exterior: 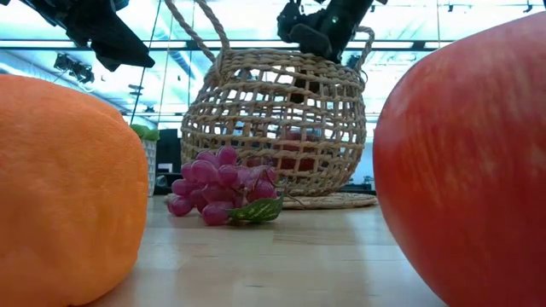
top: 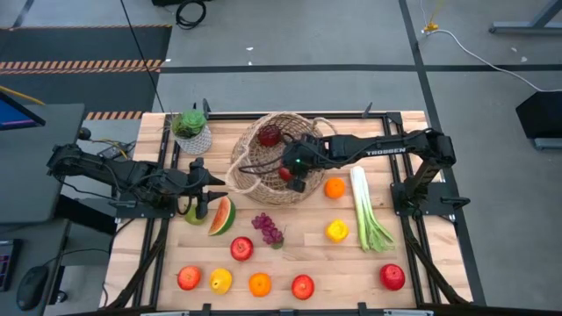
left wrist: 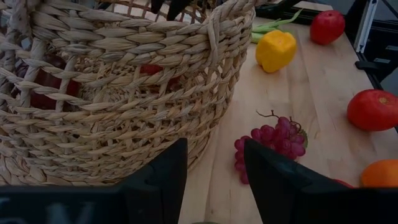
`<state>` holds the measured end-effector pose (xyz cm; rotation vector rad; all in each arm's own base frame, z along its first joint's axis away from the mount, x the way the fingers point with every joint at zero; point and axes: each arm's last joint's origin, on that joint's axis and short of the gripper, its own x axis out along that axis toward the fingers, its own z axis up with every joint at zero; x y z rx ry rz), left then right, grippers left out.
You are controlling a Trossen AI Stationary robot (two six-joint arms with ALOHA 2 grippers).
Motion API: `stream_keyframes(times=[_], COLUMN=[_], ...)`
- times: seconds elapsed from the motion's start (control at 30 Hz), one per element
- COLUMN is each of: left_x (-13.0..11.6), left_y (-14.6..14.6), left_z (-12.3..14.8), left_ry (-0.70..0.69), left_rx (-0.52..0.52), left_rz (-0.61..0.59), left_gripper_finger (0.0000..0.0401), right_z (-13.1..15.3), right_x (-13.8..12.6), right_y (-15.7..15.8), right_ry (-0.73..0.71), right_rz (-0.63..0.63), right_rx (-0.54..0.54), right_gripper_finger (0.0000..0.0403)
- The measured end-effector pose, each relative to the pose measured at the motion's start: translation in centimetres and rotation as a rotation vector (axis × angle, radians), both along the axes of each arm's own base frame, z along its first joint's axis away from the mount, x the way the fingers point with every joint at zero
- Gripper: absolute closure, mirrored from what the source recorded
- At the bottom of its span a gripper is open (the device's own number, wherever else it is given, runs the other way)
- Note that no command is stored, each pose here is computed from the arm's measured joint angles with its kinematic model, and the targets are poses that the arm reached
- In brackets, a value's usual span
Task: Build produce basket
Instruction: Put the grapes into the basket
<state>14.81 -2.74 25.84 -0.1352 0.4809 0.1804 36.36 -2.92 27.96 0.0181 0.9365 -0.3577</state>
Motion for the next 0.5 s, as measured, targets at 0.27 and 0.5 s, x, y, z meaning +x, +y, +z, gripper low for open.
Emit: stream_keyframes(times=[0.27, 0.5], left_x=[0.0, 0.0], left_y=[0.0, 0.0], left_z=[-0.1, -0.1], left_ry=[0.008, 0.007], left_rx=[0.002, 0.005], left_rz=[0.000, 0.006], left_gripper_finger=[0.0237, 0.0237], right_z=[3.8, 8.5], right_x=[0.7, 0.7], right_y=[1.6, 6.2], right_ry=[-0.089, -0.190], right_rz=[0.097, 0.224], right_rx=[-0.055, -0.180], right_gripper_finger=[0.0231, 0.0218])
